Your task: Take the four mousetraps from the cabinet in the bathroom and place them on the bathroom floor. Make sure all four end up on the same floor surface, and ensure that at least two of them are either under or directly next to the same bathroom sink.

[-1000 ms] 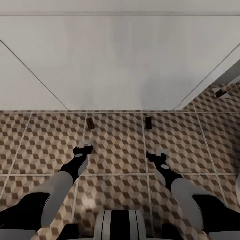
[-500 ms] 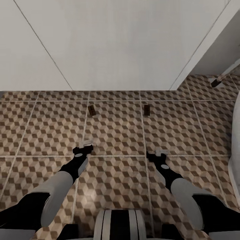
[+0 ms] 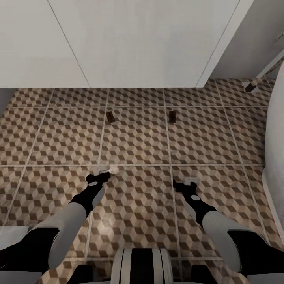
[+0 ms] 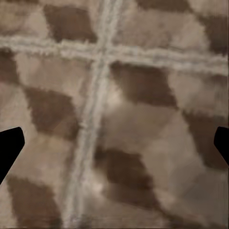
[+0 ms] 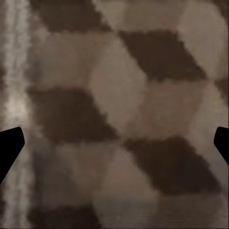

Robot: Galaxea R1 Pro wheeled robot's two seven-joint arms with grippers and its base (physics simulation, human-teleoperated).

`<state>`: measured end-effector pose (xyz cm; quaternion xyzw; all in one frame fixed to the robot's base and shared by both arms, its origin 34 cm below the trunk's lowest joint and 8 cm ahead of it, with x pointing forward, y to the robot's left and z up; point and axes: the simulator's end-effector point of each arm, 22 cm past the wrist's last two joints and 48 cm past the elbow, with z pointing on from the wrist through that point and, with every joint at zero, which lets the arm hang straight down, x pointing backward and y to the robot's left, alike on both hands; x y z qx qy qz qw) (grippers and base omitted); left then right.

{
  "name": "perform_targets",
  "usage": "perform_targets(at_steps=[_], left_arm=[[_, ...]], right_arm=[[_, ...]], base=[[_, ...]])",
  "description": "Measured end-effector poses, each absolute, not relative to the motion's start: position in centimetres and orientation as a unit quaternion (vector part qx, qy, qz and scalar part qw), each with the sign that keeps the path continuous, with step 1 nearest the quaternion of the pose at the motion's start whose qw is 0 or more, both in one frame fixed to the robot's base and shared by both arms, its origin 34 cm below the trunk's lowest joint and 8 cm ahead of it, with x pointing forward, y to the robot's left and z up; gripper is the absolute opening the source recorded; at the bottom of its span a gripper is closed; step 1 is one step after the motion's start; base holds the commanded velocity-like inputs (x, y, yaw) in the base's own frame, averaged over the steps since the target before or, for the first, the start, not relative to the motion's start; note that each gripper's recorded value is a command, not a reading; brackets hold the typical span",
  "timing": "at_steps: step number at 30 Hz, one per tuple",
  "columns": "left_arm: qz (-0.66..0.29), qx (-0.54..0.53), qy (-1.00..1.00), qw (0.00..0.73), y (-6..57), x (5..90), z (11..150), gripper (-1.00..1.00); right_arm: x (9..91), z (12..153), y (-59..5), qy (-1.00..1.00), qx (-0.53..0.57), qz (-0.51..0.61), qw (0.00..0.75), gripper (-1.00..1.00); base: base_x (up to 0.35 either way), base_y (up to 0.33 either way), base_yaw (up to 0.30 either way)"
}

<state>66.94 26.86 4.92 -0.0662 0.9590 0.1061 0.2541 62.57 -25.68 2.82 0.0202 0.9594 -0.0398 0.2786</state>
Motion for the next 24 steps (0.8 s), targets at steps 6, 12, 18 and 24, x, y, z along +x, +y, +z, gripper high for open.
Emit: perform_targets(at_steps=[6,12,18,24], left_arm=[[0.105,-0.065,0.96,0.253,26.81,66.84,4.86,1.0],[0.104,-0.064,0.96,0.251,26.72,66.71,4.79,1.0],[0.102,-0.064,0.961,0.251,26.55,66.65,4.74,1.0],[0.101,-0.064,0.961,0.25,26.48,66.61,4.73,1.0]], right_arm=[[62.51,2.8,-25.69,0.96,0.021,-0.04,0.278,1.0],[62.49,2.81,-25.88,0.96,0.022,-0.041,0.278,1.0],[62.48,2.81,-25.98,0.96,0.022,-0.041,0.278,1.0],[62.48,2.81,-25.95,0.96,0.023,-0.041,0.278,1.0]], base=[[-0.255,0.01,0.0],[-0.085,0.004,0.0],[-0.022,0.001,0.0],[-0.007,0.0,0.0]])
